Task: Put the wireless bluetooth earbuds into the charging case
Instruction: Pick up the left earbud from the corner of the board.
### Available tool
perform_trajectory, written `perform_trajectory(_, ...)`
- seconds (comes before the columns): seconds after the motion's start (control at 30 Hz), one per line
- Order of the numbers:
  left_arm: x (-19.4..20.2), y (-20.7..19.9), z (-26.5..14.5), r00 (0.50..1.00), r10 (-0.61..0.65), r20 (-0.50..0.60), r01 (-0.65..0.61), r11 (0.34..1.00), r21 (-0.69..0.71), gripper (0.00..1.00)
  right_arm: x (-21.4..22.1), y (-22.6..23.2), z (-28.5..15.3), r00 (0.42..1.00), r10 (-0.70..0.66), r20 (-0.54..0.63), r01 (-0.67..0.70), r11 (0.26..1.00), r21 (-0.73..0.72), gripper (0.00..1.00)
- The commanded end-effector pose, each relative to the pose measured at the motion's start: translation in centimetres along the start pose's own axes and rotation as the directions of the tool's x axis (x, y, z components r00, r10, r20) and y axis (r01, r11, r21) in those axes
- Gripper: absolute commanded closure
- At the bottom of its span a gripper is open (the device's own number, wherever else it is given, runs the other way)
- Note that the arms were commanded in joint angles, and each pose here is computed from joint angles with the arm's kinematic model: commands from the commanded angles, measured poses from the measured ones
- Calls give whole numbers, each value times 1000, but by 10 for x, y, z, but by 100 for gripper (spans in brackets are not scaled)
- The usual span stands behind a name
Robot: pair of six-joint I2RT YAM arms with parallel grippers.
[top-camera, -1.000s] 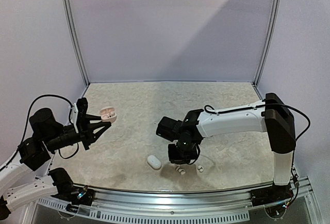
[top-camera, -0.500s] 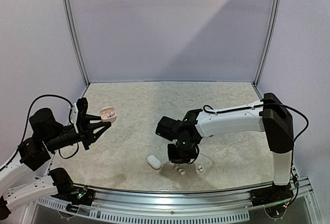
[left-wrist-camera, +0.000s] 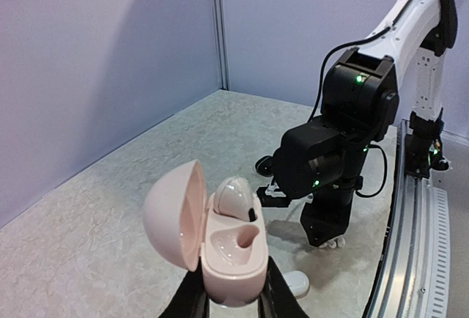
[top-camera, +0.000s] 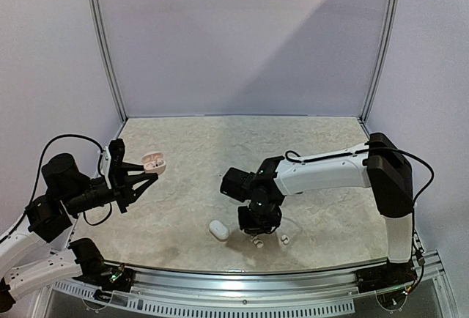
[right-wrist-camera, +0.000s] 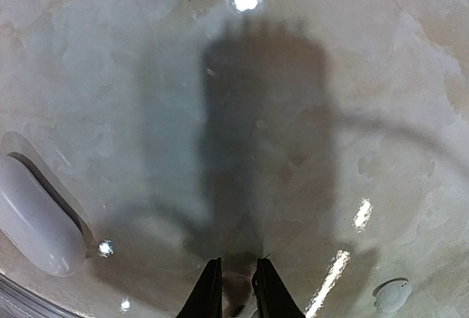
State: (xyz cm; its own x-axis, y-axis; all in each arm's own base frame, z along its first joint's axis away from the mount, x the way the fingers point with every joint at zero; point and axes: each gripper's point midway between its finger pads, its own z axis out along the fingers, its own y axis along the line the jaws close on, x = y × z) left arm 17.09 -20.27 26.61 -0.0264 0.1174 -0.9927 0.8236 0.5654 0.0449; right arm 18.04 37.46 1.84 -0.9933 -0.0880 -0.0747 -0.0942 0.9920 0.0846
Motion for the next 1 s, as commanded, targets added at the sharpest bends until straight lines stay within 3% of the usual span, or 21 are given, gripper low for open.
perform_trajectory(0.0,6,1,0,1000,-4,-9,4,1000,2,100,0,-6,0,1000,3,-20,-2,999,43,80)
perform_trajectory(0.63,7,0,1,1000,-10,-11,10,1000,5,100,7,-8,1,998,39,-53,-34,996,79,70)
perform_trajectory(0.97,7,0,0,1000,-8,-8,8,1000,6,100,19,5,11,989,75,-127,-71,997,34,72)
